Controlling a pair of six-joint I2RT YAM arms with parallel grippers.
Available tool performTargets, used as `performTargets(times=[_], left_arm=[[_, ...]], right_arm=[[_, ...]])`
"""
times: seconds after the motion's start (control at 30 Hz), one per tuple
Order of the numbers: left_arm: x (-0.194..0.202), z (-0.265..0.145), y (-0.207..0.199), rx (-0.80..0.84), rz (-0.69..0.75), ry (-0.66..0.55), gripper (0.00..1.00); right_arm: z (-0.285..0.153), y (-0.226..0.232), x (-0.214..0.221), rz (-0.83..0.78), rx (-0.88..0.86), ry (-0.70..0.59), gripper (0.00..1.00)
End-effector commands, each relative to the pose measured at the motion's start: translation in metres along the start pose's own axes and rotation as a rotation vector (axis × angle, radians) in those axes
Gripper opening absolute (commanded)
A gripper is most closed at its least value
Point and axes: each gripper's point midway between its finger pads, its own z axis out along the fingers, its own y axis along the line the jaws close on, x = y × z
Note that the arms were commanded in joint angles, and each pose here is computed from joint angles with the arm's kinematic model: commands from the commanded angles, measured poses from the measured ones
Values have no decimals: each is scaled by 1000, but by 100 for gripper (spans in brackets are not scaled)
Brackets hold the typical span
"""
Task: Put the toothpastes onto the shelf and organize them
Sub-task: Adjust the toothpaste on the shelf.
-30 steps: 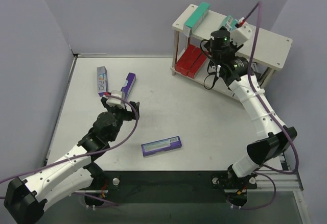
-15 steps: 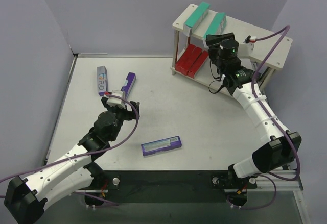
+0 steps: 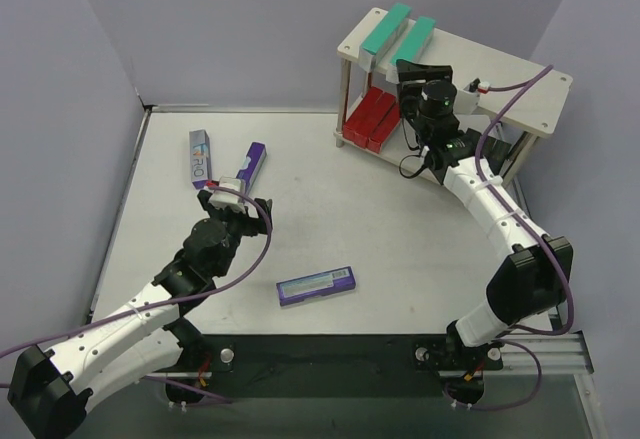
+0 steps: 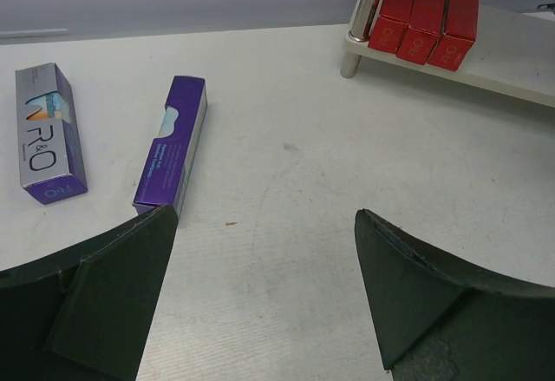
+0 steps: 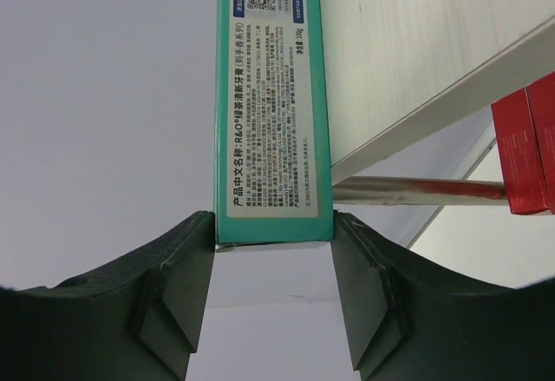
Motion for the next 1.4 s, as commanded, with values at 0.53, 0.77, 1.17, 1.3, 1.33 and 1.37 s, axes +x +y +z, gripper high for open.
performTargets(times=[0.53,0.77,1.17,1.3,1.33,1.37], left_arm=[[-17,5,-3,-5,-6,-41,95],[-16,6,-4,-2,-3,-35,95],[-13,8,-5,1,1,-27,95],[-12,8,-5,-1,4,-25,95],[-12,8,-5,-1,4,-25,95],[-13,8,-5,0,3,-26,95]], right_arm=[[-22,16,-6,-68,-46,64,86],[-46,30,-10,-285,-33,134,83],[-30,59,-51,-506,-35,50,66],[-2,50,-52,-500,-22,79,62],[0,55,-53,-499,-33,76,61],[8,48,-50,-502,-19,82,60]])
